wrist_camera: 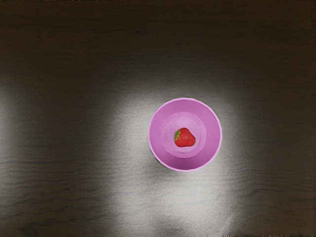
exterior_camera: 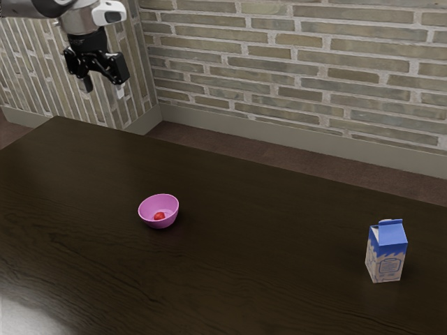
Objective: Take strawberry from the bowl
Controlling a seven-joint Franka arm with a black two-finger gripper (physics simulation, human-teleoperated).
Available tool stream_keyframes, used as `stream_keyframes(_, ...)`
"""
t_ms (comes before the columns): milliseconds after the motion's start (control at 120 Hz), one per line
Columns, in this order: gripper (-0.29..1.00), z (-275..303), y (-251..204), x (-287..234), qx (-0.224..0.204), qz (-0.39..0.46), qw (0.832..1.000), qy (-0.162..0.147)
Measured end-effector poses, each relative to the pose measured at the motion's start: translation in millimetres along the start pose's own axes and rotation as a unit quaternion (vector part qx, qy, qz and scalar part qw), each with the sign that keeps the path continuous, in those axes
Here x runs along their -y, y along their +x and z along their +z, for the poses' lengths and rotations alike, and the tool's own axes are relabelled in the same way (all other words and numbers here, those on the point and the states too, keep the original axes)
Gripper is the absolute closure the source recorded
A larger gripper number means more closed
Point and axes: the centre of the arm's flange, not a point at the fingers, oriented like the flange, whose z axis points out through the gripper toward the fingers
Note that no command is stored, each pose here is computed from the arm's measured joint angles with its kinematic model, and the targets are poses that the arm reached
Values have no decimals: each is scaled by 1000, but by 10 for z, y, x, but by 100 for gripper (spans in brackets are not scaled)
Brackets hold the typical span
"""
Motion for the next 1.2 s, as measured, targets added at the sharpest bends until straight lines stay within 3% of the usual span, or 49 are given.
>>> stream_keyframes(225,2,-6,25,-319,0,8,1000,1)
stream_keyframes(433,2,-2,29,-388,1,-128,992,-12)
stream_keyframes(508,2,191,26,-447,16,-185,982,-13)
stream_keyframes(658,2,1349,23,-494,71,-287,955,-1)
stream_keyframes(950,2,2378,251,-656,60,-414,908,15)
stream_keyframes(1200,2,2914,350,-673,55,-489,870,16)
